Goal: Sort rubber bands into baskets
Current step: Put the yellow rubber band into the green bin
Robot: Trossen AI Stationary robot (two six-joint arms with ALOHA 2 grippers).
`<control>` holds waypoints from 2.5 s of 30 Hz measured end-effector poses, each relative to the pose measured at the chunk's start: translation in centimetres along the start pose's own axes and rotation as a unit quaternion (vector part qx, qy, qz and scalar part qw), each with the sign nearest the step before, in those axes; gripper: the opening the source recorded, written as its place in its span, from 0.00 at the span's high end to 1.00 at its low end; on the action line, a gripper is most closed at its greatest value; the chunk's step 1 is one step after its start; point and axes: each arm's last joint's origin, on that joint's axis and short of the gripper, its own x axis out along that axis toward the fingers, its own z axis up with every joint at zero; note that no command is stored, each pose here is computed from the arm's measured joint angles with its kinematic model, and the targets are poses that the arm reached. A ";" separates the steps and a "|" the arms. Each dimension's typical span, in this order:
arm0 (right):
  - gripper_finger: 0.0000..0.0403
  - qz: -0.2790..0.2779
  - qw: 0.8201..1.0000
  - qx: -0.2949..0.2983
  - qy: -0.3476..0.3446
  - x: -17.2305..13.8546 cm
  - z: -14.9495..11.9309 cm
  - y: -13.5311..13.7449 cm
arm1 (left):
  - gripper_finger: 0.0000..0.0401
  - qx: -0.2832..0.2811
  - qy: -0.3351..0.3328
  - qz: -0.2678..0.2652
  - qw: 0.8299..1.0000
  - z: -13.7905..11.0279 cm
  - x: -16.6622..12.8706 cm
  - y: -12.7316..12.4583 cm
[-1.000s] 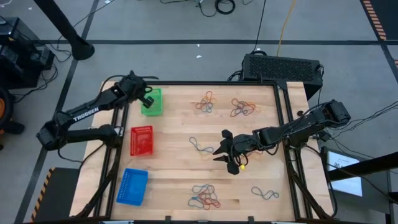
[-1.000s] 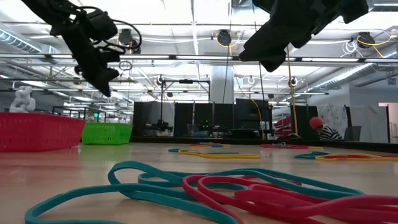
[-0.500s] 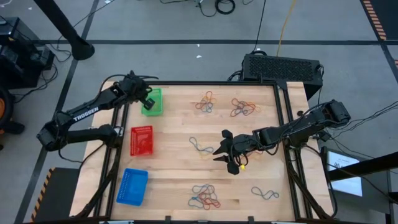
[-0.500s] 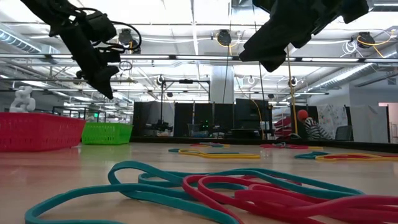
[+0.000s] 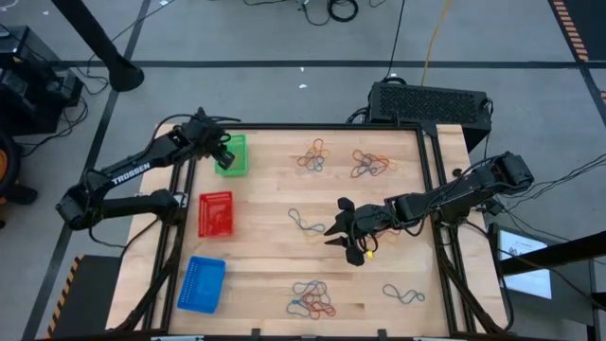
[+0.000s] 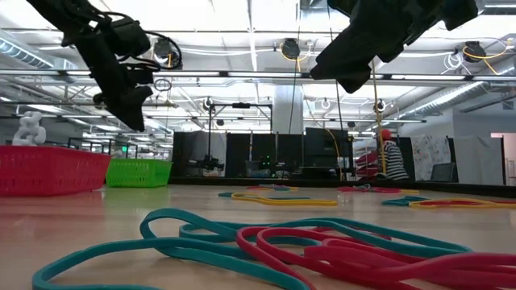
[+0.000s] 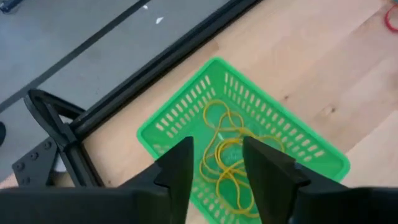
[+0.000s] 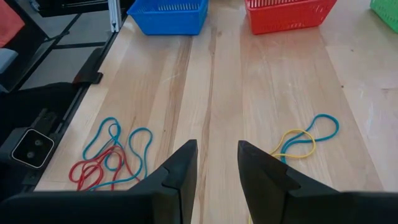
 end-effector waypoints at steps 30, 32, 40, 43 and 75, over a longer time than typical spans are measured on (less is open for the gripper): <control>0.73 -0.096 0.934 0.233 0.253 -1.6 -5.7 1.7 | 0.59 0.101 -0.274 -0.425 0.857 -2.5 -7.1 -16.3; 0.73 -0.099 0.926 0.241 0.275 -1.9 -6.1 1.9 | 0.59 0.112 -0.290 -0.433 0.846 -3.2 -7.2 -17.8; 0.73 -0.125 0.903 0.223 0.346 -2.9 -7.4 2.0 | 0.59 0.165 -0.304 -0.453 0.822 -5.2 -5.7 -22.3; 0.73 -0.134 0.898 0.197 0.369 -3.2 -7.8 1.8 | 0.59 0.170 -0.299 -0.450 0.824 -5.5 -5.1 -22.8; 0.75 -0.170 0.907 0.071 0.378 -3.4 -12.3 -0.3 | 0.59 0.171 -0.284 -0.450 0.829 -5.7 -4.7 -23.0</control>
